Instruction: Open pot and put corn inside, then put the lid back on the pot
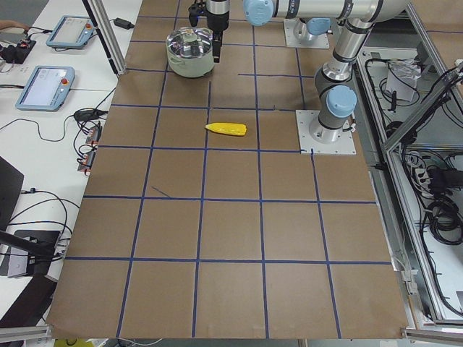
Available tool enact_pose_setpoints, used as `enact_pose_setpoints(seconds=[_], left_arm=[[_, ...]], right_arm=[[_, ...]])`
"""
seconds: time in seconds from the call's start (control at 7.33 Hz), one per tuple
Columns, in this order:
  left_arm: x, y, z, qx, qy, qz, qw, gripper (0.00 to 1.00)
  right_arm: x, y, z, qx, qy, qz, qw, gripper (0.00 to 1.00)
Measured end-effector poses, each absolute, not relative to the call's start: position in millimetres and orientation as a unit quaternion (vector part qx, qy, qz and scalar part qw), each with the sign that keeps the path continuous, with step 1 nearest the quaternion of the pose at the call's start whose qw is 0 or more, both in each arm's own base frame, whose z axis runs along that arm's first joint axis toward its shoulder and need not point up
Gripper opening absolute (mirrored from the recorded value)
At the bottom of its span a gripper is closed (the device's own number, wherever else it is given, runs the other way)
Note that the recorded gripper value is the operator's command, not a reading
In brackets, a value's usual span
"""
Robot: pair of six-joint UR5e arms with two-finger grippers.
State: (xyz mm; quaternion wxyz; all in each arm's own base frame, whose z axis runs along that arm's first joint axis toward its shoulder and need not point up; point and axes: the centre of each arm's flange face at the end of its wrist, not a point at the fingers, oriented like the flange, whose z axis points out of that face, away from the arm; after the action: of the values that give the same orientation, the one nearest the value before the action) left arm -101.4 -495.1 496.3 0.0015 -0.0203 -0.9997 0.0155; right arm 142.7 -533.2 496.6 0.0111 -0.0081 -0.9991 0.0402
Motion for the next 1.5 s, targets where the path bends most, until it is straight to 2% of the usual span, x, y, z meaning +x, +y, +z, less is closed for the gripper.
enact_pose_setpoints(seconds=[0.95,1.5], left_arm=[[-102,-494,497,-0.02,-1.0,0.016,0.002,1.0],[-102,-495,497,-0.02,-1.0,0.017,0.003,1.0]], right_arm=[[165,-541,491,-0.025,-0.998,0.048,0.008,1.0],[271,-601,444,-0.044,-0.998,0.055,0.002,1.0]])
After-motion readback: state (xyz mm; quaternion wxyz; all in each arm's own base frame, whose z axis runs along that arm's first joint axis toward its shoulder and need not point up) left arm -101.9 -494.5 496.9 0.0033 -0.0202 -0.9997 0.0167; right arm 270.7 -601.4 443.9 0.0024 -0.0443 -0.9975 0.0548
